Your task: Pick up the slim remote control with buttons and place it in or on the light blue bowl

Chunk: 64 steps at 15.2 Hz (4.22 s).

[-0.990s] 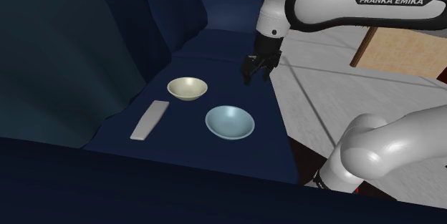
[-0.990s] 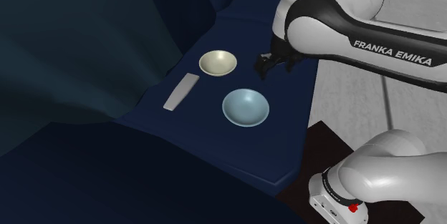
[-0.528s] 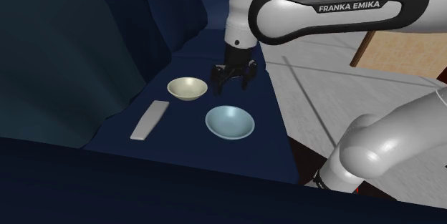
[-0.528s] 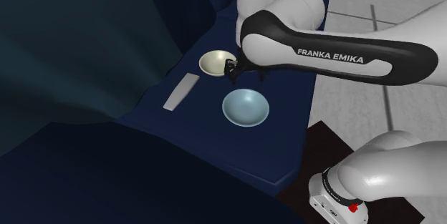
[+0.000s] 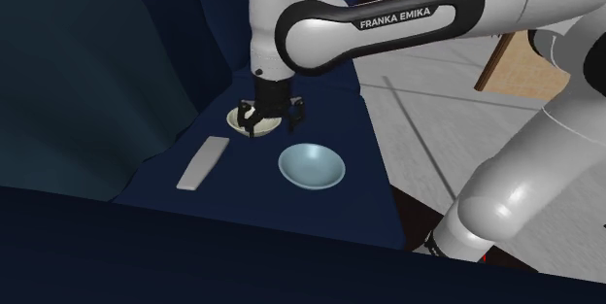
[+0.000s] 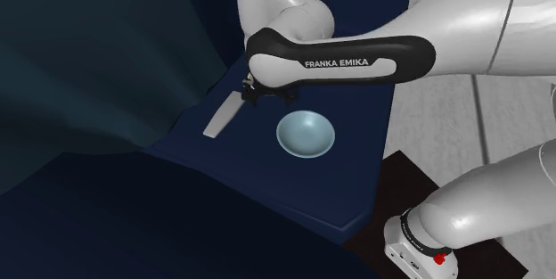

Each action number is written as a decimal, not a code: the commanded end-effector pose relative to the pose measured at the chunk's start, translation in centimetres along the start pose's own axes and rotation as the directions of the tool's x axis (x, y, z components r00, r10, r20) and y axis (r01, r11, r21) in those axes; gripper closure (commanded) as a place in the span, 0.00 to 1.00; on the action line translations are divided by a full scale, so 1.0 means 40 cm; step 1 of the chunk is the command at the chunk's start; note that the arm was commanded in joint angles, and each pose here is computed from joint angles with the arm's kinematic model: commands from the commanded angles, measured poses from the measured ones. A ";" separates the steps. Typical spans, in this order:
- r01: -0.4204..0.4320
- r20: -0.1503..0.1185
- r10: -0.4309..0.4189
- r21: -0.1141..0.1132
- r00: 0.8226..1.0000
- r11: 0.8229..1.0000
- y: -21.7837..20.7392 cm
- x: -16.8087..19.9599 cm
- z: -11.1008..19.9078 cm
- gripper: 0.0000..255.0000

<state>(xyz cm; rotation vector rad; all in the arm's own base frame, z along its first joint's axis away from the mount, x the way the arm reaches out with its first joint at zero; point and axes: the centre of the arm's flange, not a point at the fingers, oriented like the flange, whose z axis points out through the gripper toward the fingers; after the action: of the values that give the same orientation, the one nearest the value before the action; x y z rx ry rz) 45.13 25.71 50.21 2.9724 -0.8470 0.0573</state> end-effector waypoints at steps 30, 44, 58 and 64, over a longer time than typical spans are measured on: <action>-0.369 0.051 0.370 -0.032 0.928 0.929 -0.429 0.180 0.276 0.00; -0.369 0.051 0.370 -0.032 0.928 0.929 -0.427 0.182 0.223 1.00; -0.369 0.051 0.370 -0.032 0.928 0.929 -0.420 0.192 0.039 1.00; -0.369 0.051 0.370 -0.032 0.928 0.929 -0.417 0.195 -0.040 1.00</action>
<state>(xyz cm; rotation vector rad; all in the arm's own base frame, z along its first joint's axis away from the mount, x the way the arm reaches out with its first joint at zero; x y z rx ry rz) 60.56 35.73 50.96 2.7618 -1.3945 -0.0213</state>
